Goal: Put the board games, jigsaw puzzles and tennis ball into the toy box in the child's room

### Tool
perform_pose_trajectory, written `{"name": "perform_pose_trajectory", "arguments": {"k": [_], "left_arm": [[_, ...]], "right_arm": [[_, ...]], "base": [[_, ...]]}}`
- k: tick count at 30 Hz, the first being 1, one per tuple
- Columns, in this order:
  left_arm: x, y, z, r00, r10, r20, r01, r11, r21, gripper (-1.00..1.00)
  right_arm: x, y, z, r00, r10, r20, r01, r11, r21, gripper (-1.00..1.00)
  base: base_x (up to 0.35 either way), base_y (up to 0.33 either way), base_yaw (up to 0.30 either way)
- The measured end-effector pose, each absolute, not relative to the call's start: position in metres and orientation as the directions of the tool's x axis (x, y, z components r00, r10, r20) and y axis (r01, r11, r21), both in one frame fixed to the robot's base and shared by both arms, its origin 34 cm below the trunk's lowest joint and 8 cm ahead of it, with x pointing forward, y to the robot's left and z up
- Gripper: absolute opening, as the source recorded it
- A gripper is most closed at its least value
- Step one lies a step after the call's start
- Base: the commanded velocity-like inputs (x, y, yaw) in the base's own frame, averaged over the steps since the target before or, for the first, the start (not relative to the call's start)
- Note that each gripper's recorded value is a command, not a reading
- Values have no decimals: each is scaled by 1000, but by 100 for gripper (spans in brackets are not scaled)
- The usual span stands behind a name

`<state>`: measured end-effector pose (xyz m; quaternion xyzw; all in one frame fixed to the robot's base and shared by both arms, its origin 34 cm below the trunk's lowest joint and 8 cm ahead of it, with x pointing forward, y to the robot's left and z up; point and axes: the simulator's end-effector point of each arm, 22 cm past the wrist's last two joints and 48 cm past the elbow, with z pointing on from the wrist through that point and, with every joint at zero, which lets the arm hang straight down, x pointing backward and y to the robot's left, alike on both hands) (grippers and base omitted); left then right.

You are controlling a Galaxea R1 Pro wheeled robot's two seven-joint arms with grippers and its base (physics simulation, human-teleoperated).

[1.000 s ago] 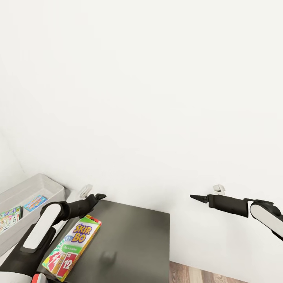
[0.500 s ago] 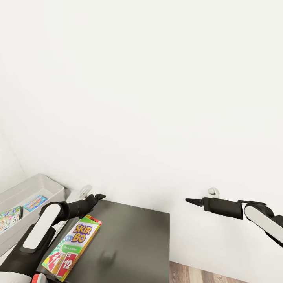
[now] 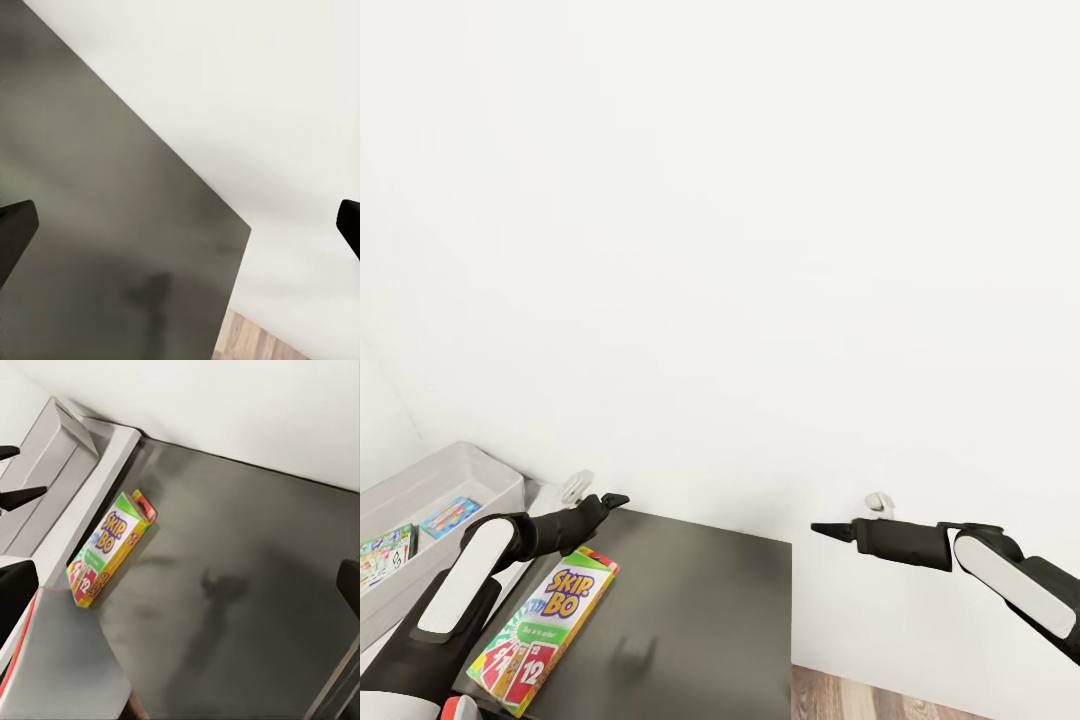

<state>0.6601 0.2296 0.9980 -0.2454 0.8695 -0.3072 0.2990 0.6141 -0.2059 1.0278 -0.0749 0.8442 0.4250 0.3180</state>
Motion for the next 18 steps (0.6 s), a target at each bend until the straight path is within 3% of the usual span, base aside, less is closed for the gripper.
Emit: {"name": "perform_pose_trajectory", "arguments": {"k": [18], "left_arm": [[658, 266, 969, -664, -684, -304, -350, 643, -681, 100]], "right_arm": [[603, -195, 1008, -803, 91, -588, -407, 636, 655, 100]], "base": [[0, 0, 0]]}}
